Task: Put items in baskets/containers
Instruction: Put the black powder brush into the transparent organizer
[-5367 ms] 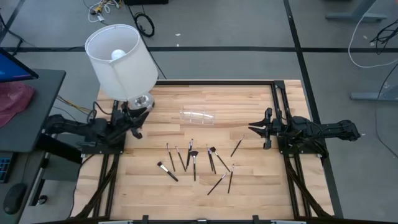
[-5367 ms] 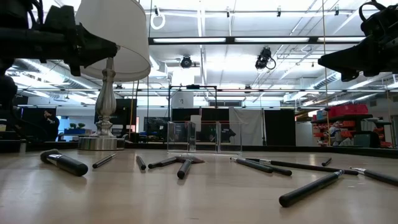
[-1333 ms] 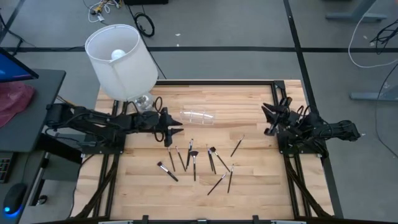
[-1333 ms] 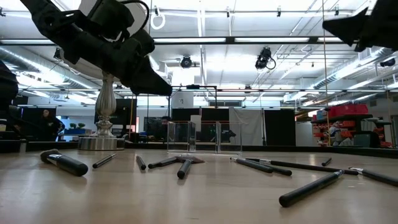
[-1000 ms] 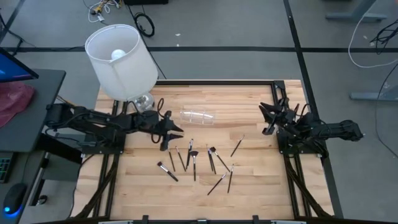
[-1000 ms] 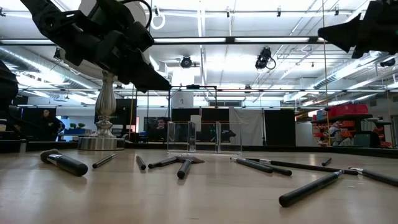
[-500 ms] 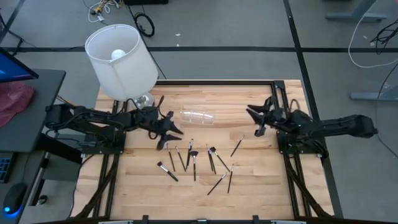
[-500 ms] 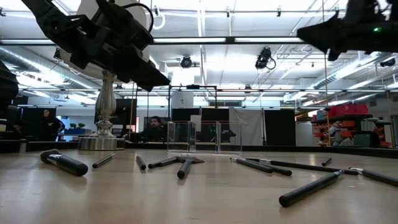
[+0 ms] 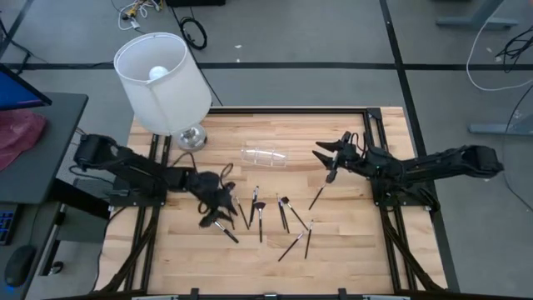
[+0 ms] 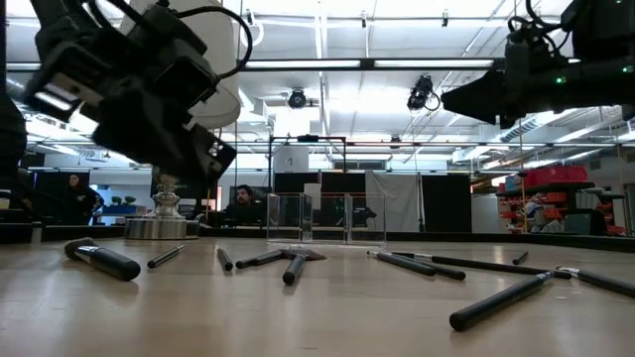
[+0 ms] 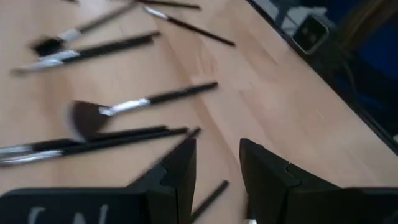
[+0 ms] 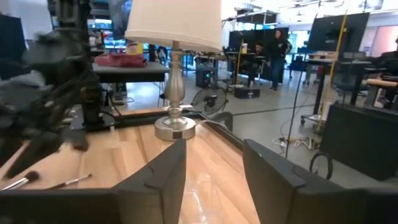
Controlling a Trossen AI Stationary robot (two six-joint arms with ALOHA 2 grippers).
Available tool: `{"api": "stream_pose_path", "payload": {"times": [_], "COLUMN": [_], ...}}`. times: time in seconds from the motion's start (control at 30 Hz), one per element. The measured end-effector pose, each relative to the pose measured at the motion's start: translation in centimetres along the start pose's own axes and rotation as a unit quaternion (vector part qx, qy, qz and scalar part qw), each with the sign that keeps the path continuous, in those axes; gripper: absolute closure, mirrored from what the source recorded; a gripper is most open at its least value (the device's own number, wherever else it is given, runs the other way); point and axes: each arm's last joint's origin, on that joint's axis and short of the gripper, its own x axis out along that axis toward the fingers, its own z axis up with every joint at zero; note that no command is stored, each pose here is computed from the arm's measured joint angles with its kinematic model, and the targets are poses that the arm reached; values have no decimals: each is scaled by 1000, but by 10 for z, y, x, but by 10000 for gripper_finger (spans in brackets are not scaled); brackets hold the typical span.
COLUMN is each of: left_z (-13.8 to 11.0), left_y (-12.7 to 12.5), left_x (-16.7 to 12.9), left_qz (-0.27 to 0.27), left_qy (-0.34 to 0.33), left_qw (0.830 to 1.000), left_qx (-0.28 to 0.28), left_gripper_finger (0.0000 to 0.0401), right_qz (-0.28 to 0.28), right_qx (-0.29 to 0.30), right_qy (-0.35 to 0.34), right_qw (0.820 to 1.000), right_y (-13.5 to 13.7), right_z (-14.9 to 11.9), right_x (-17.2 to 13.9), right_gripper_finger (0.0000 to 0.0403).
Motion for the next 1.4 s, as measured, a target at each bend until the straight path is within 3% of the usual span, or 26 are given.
{"api": "stream_pose_path", "payload": {"times": [0.23, 0.47, 0.63, 0.8, 1.17, 1.4], "left_z": [-14, -18, -25, -32, -38, -30], "left_y": [-18, -36, -40, -38, -35, -32], "left_x": [18, 23, 24, 23, 20, 20], "left_qz": [-23, -49, -5, 40, 86, 74], "left_qy": [43, 60, 91, 123, 161, 142], "left_qw": [999, 997, 996, 992, 983, 986], "left_qx": [-6, 13, 5, -4, -9, -40], "left_gripper_finger": [275, 275, 275, 280, 357, 357], "right_qz": [-1, 5, 56, 64, 63, 62], "right_qx": [5, 49, 51, 54, 44, 33], "right_qy": [-8, -32, -39, -39, -39, -40], "right_qw": [1000, 998, 996, 996, 996, 997], "right_y": [0, 1, 4, 4, 4, 4], "right_z": [0, 4, 6, 6, 6, 6], "right_x": [2, 2, 2, 2, 2, 2], "right_gripper_finger": [238, 238, 238, 238, 238, 238]}}
